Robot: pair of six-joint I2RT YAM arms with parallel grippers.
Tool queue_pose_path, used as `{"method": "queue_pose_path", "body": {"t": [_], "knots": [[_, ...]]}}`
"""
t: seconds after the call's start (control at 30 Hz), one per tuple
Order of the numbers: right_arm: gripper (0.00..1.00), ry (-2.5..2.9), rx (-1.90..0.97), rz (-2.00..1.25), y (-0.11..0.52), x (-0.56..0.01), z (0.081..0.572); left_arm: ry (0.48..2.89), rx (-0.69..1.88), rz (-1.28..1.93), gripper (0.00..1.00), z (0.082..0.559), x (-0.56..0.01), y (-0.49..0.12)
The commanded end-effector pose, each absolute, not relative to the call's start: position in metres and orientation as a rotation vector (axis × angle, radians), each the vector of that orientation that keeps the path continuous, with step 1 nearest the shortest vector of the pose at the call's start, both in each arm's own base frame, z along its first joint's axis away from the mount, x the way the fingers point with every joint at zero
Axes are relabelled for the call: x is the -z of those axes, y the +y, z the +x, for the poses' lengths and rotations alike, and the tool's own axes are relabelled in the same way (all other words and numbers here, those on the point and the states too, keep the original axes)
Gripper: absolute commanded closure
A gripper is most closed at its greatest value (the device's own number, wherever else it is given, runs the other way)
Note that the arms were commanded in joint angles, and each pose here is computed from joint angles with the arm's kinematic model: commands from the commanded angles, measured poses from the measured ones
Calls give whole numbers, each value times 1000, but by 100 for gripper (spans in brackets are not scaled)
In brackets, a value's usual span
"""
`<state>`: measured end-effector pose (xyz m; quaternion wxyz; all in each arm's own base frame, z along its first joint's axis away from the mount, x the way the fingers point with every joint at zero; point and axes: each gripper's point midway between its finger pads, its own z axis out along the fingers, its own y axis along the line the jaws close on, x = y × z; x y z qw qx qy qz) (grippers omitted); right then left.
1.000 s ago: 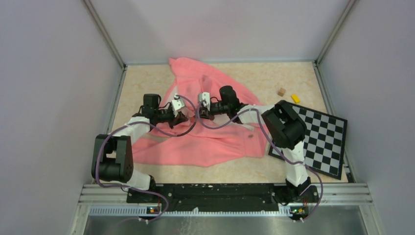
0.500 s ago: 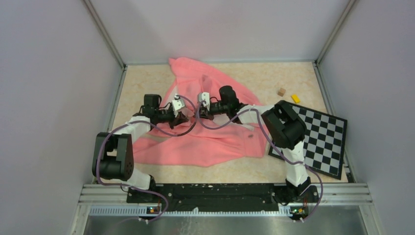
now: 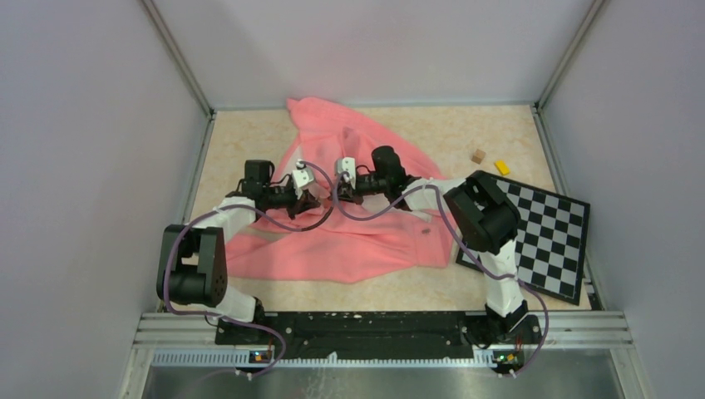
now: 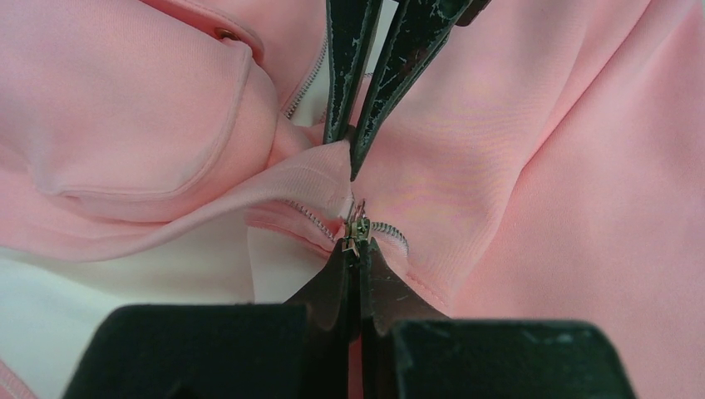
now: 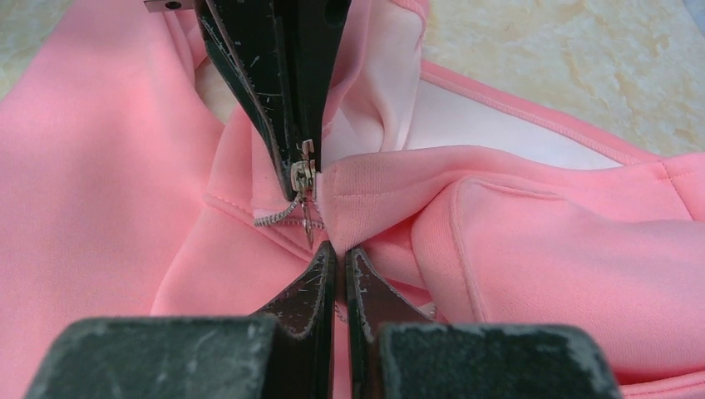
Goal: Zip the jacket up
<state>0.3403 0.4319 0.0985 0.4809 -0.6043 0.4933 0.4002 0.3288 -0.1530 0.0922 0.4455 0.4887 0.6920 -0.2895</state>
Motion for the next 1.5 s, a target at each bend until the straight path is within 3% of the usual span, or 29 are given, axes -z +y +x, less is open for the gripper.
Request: {"method": "queue_pose_path", "body": {"t": [0.0, 1.47], "knots": [[100, 1104, -963, -1456, 438, -128, 343, 1658, 727, 1219, 100, 332, -105, -157], [100, 1127, -956, -1479, 435, -115, 340, 1659, 716, 1218, 100, 332, -107, -155]]}}
